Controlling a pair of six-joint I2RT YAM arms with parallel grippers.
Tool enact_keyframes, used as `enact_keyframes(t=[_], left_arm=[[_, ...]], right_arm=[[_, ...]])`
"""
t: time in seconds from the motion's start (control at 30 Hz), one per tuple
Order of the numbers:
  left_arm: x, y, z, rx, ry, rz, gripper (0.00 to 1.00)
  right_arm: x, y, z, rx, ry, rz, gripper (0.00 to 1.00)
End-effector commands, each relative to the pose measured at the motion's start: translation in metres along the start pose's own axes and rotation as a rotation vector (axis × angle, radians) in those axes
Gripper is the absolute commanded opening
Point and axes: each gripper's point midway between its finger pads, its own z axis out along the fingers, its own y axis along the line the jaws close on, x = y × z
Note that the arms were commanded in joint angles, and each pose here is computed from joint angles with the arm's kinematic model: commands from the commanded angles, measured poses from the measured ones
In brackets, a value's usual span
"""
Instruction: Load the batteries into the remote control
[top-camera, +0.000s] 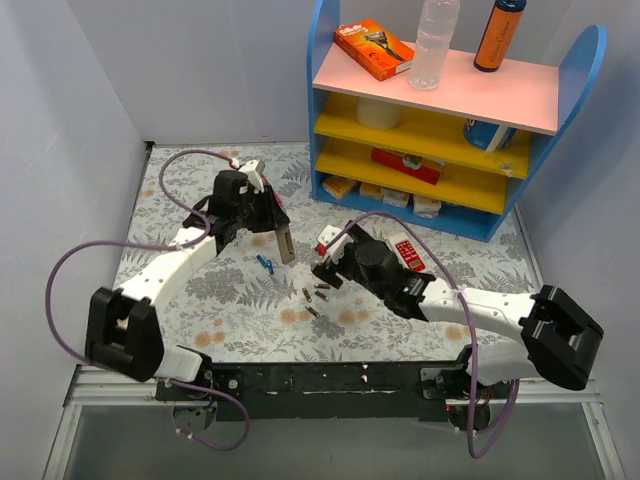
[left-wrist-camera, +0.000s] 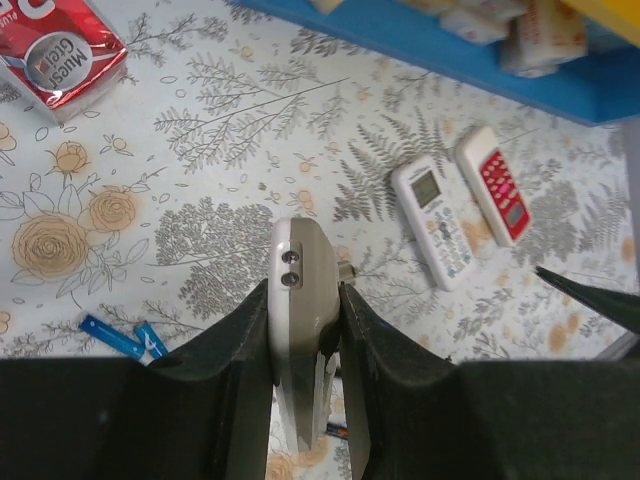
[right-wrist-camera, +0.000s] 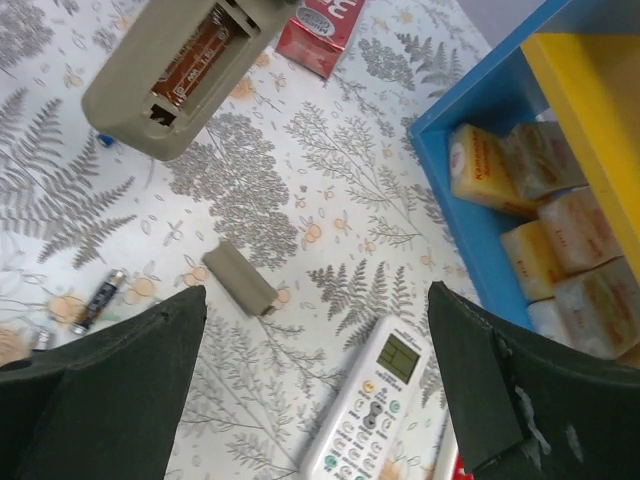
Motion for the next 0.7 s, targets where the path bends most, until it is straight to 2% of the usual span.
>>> enact_keyframes(t=[0.0, 0.1, 0.2, 0.3, 0.33, 0.4, 0.43, 0.67], left_arm=[[-0.014, -0.023, -0.05, 0.109, -0.151, 0.001, 0.0], [-0.012, -0.021, -0.079, 0.129, -0.237, -0.008, 0.0], [-0.01, -0.014, -0.106, 0.152, -0.325, -0.028, 0.0], [-0.007, -0.013, -0.122, 0.163, -0.374, -0.033, 0.0], [-0.006, -0.014, -0.124, 0.17, -0.382, -0.032, 0.0], [-0.001, -0.018, -0.129, 0.197, -0.383, -0.02, 0.0], [0.002, -0.019, -0.13, 0.206, -0.386, -0.014, 0.0], [0.013, -0.031, -0.137, 0.252, -0.352, 0.08, 0.0]], right_arm=[[0.021, 0.015, -0.027, -0.086, 0.288, 0.236, 0.97], [0.012, 0.016, -0.028, -0.111, 0.361, 0.305, 0.93], [0.025, 0.033, -0.036, -0.169, 0.509, 0.369, 0.89], [0.029, 0.054, -0.035, -0.263, 0.579, 0.401, 0.82], [0.028, 0.058, -0.034, -0.28, 0.589, 0.419, 0.76], [0.034, 0.065, -0.033, -0.298, 0.627, 0.429, 0.73], [0.039, 0.07, -0.031, -0.307, 0.65, 0.436, 0.69], [0.033, 0.09, -0.017, -0.36, 0.653, 0.51, 0.47]])
